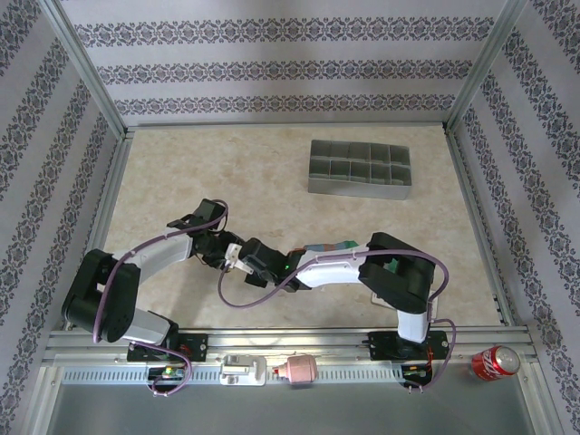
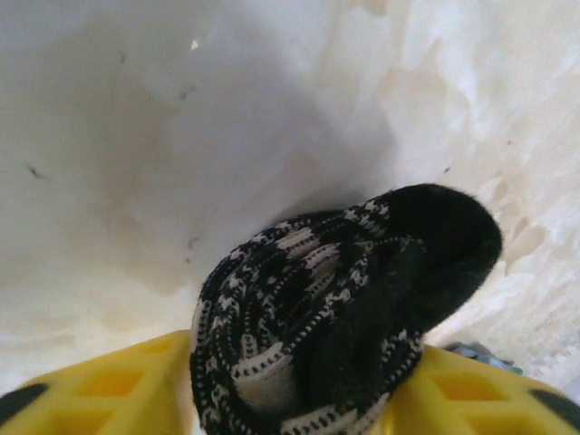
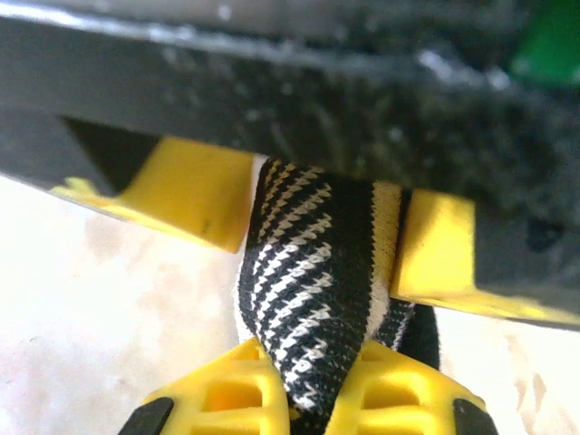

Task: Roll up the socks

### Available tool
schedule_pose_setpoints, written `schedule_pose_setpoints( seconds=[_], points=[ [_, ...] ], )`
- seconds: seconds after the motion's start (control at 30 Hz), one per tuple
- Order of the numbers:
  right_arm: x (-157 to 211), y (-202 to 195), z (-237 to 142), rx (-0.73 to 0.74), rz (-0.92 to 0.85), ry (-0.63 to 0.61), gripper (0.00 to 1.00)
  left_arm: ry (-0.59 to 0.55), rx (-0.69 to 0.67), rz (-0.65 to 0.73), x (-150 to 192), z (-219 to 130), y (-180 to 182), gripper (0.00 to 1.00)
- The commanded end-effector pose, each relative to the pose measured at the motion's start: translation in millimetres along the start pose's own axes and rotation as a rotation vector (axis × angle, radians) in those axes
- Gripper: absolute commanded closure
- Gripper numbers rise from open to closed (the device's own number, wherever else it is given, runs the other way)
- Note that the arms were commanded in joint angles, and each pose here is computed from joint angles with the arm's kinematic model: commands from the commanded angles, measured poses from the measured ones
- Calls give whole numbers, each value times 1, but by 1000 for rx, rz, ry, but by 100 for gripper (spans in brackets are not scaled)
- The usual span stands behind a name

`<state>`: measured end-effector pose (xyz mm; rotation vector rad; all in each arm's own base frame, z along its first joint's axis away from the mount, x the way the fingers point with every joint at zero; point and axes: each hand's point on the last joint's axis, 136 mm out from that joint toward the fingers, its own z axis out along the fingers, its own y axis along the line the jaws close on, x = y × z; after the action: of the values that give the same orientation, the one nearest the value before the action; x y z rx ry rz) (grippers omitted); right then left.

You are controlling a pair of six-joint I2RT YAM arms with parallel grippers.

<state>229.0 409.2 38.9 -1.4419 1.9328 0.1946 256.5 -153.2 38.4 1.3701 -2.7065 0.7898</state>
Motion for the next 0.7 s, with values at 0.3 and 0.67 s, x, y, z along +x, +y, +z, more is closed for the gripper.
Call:
schedule_pose_setpoints(
  seconds=[0.3, 0.67],
  points=[
    [93, 21, 13, -334, 351, 276, 100, 38, 145, -22, -10, -7, -22, 23],
    [92, 15, 16, -550, 715, 278, 100, 81, 165, 22, 0, 14, -35, 22]
  ],
)
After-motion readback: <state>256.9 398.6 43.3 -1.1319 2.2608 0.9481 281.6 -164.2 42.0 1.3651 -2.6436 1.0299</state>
